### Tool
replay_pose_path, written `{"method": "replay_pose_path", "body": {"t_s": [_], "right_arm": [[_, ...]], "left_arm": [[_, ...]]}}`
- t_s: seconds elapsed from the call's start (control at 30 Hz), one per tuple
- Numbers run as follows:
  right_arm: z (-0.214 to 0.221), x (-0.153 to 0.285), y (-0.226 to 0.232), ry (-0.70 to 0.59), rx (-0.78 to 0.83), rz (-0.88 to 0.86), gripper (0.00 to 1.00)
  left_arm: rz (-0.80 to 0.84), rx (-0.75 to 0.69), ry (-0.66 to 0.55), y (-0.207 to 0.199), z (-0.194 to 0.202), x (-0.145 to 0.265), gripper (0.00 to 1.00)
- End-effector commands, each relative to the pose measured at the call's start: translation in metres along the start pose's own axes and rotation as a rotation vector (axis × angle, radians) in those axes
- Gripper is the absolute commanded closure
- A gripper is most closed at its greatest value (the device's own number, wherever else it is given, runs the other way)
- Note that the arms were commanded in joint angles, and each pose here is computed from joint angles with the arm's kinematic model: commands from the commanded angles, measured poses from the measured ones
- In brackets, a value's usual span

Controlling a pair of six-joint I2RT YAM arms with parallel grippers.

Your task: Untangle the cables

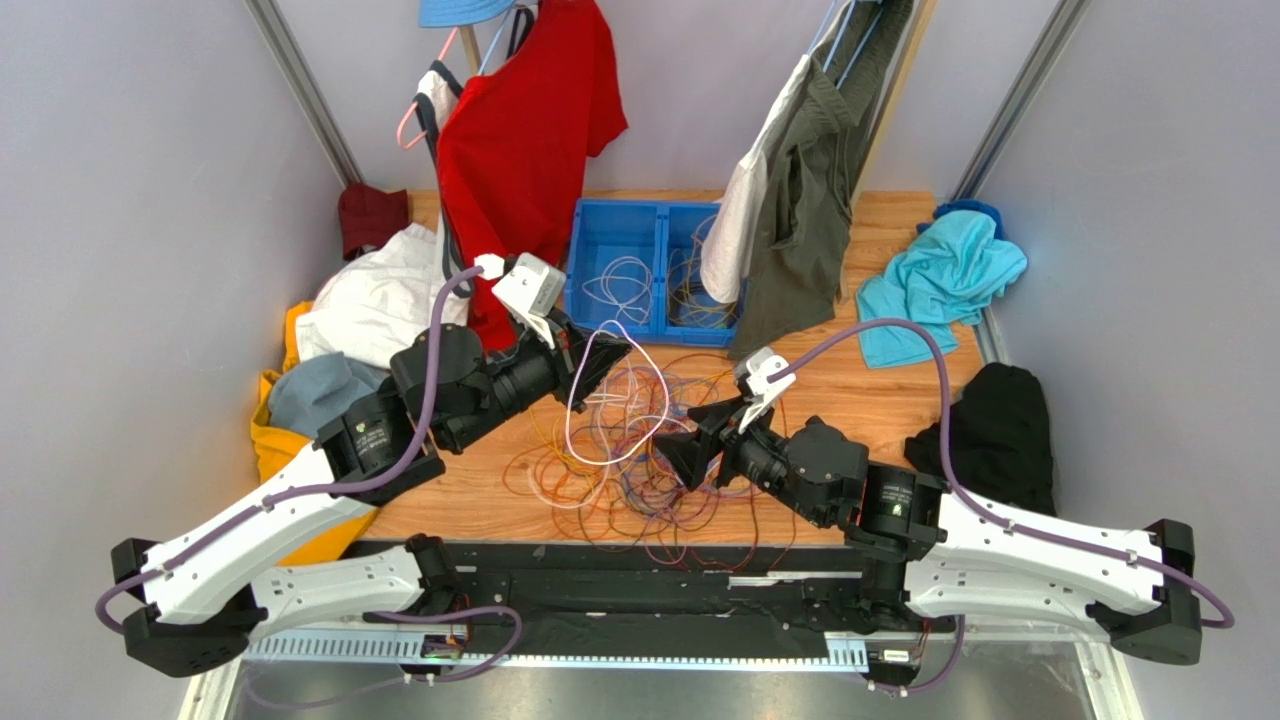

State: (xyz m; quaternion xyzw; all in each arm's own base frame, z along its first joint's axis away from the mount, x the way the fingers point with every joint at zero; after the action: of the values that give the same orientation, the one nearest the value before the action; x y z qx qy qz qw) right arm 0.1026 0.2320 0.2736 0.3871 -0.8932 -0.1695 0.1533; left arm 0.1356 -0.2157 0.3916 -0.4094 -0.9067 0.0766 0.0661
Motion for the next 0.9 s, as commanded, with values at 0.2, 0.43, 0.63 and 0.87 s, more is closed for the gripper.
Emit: {"method": "replay_pose_path", "body": {"t_s": [0.2, 0.43, 0.63, 0.87], "right_arm": [[-0.029, -0.021, 0.010, -0.135, 0.027, 0.020, 0.36], [-0.019, -0.027, -0.001, -0.146, -0.041, 0.046, 0.38], [-0.007, -0.019, -0.004, -0.116, -0.101, -0.037, 0.47], [0.035, -0.007, 0.005, 0.034, -0.054, -0.175, 0.49]], "left_arm": [[0.034, -0.007, -0.044, -0.003, -0.019, 0.011, 1.00], [0.038, -0.009, -0.059, -0.003, -0.023, 0.016, 1.00], [0.035, -0.023, -0.078, -0.003, -0.031, 0.021, 1.00], [0.037, -0.048, -0.104, -0.005, -0.048, 0.021, 1.00]]}}
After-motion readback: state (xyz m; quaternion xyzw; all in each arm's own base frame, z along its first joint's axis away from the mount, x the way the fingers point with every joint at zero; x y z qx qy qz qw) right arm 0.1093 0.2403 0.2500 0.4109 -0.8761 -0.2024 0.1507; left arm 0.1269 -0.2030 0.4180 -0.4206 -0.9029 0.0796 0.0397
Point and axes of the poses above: each gripper's point midway between its finger pads, its own x axis back along the fingers, its own y axis along the line the jaws close on, z = x × y, the point moved 7 cm from there along x, back along the fingers, and after that the axes turned 7 degrees about -x, right-handed, at the moved point
